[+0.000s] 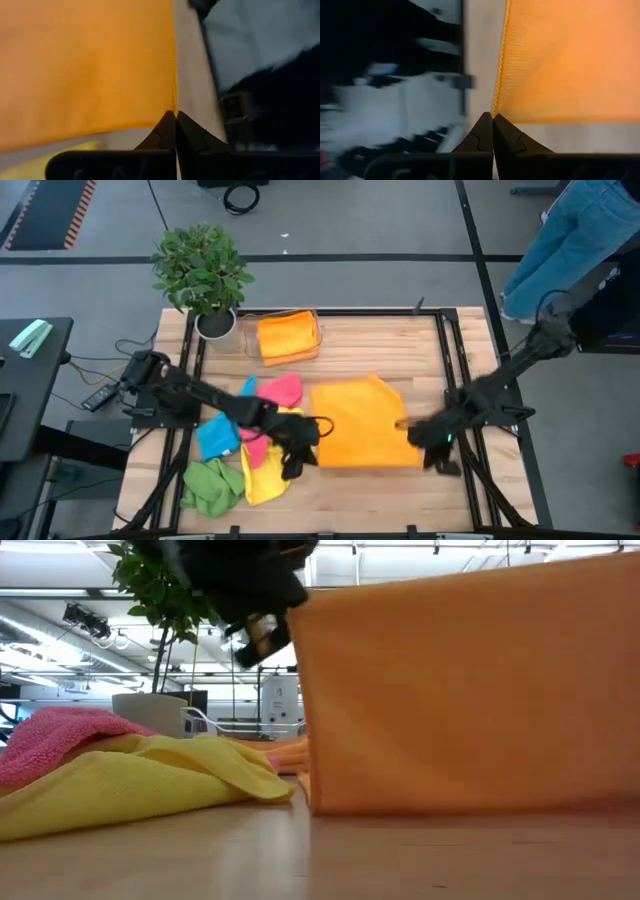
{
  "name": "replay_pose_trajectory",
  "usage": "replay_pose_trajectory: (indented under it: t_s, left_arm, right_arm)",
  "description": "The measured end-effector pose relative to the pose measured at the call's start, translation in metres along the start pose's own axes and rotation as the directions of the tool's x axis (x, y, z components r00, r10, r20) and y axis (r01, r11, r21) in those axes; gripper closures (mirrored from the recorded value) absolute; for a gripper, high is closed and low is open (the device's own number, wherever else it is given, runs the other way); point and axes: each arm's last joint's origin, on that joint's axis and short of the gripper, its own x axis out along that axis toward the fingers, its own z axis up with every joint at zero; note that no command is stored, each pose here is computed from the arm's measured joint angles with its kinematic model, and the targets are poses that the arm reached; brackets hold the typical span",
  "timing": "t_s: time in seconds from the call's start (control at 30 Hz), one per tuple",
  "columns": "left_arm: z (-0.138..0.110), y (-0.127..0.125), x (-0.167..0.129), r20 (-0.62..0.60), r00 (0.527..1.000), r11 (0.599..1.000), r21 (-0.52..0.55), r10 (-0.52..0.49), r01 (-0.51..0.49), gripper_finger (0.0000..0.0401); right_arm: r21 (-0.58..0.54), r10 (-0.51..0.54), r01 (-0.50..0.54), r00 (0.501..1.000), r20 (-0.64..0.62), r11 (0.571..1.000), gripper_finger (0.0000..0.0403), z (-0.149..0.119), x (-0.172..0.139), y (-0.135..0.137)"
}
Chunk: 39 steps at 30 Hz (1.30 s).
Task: Fold microfiber towels
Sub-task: Fold the orange microfiber cloth
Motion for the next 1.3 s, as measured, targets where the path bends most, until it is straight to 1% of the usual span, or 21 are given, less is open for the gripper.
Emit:
replay_pose_trajectory:
  t_s: [0.07,0.13,0.17,0.23,0.3,0.37,0.4,0.47,0.53,0.6,0.67,0.8,0.87,0.93,1.03,1.2,1.23,1.3]
  left_arm:
    - [-0.018,0.003,0.005,0.054,0.998,0.993,-0.108,-0.043,0.049,0.0397]
    - [-0.032,0.005,0.007,0.093,0.993,0.979,-0.185,-0.073,0.089,0.0396]
    - [-0.036,0.005,0.008,0.112,0.99,0.974,-0.201,-0.085,0.107,0.0397]
    - [-0.039,0.004,0.008,0.15,0.984,0.968,-0.216,-0.095,0.127,0.0398]
    - [-0.038,0.003,0.008,0.158,0.983,0.968,-0.22,-0.088,0.122,0.0397]
    - [-0.033,0.006,0.007,0.173,0.982,0.972,-0.207,-0.077,0.112,0.0396]
    - [-0.03,0.008,0.006,0.187,0.981,0.976,-0.197,-0.059,0.096,0.0396]
    - [-0.023,0.017,0.004,0.21,0.978,0.979,-0.204,0.016,0.028,0.0398]
    - [-0.017,0.028,0.001,0.218,0.968,0.973,-0.221,0.12,-0.071,0.0397]
    - [-0.009,0.039,-0.002,0.233,0.948,0.957,-0.241,0.218,-0.161,0.0397]
    - [-0.006,0.052,-0.006,0.223,0.931,0.939,-0.255,0.291,-0.232,0.0398]
    - [-0.005,0.071,-0.012,0.175,0.917,0.908,-0.289,0.36,-0.302,0.0397]
    - [-0.007,0.075,-0.013,0.145,0.913,0.897,-0.298,0.381,-0.327,0.0396]
    - [-0.009,0.077,-0.012,0.132,0.913,0.894,-0.298,0.385,-0.334,0.0397]
    - [-0.012,0.079,-0.008,0.108,0.918,0.894,-0.296,0.382,-0.337,0.0398]
    - [-0.019,0.085,0.004,0.083,0.918,0.889,-0.3,0.387,-0.347,0.0393]
    - [-0.02,0.087,0.005,0.074,0.917,0.885,-0.302,0.392,-0.354,0.0393]
    - [-0.019,0.091,0.006,0.074,0.915,0.882,-0.308,0.397,-0.358,0.0396]
  right_arm:
    - [0.038,0.077,-0.078,0.997,0.019,0.996,0.04,-0.005,0.024,0.002]
    - [0.066,0.137,-0.14,0.99,0.047,0.988,0.04,-0.007,0.037,0.008]
    - [0.073,0.146,-0.149,0.988,0.048,0.986,0.04,-0.008,0.04,0.011]
    - [0.082,0.129,-0.131,0.991,0.029,0.988,0.04,-0.009,0.044,0.012]
    - [0.088,0.118,-0.12,0.993,0.024,0.989,0.04,-0.009,0.043,0.012]
    - [0.119,0.074,-0.075,0.997,0.014,0.99,0.04,-0.01,0.042,0.008]
    - [0.146,0.029,-0.029,1.0,-0.001,0.989,0.04,-0.011,0.042,0.003]
    - [0.196,-0.073,0.079,0.997,-0.035,0.977,0.04,-0.016,0.042,-0.006]
    - [0.257,-0.183,0.189,0.982,-0.049,0.948,0.04,-0.019,0.04,-0.016]
    - [0.311,-0.284,0.29,0.957,-0.064,0.905,0.04,-0.021,0.037,-0.025]
    - [0.336,-0.347,0.343,0.937,-0.05,0.877,0.04,-0.02,0.035,-0.031]
    - [0.371,-0.415,0.383,0.91,0.008,0.846,0.04,-0.011,0.03,-0.041]
    - [0.399,-0.432,0.387,0.902,0.025,0.831,0.04,-0.005,0.027,-0.047]
    - [0.429,-0.443,0.389,0.896,0.03,0.815,0.04,-0.001,0.024,-0.052]
    - [0.46,-0.458,0.401,0.889,0.014,0.792,0.04,0.002,0.021,-0.058]
    - [0.495,-0.48,0.447,0.875,-0.067,0.745,0.04,-0.003,0.017,-0.064]
    - [0.5,-0.483,0.453,0.872,-0.076,0.738,0.04,-0.003,0.016,-0.065]
    - [0.504,-0.478,0.448,0.875,-0.078,0.738,0.04,-0.002,0.016,-0.066]
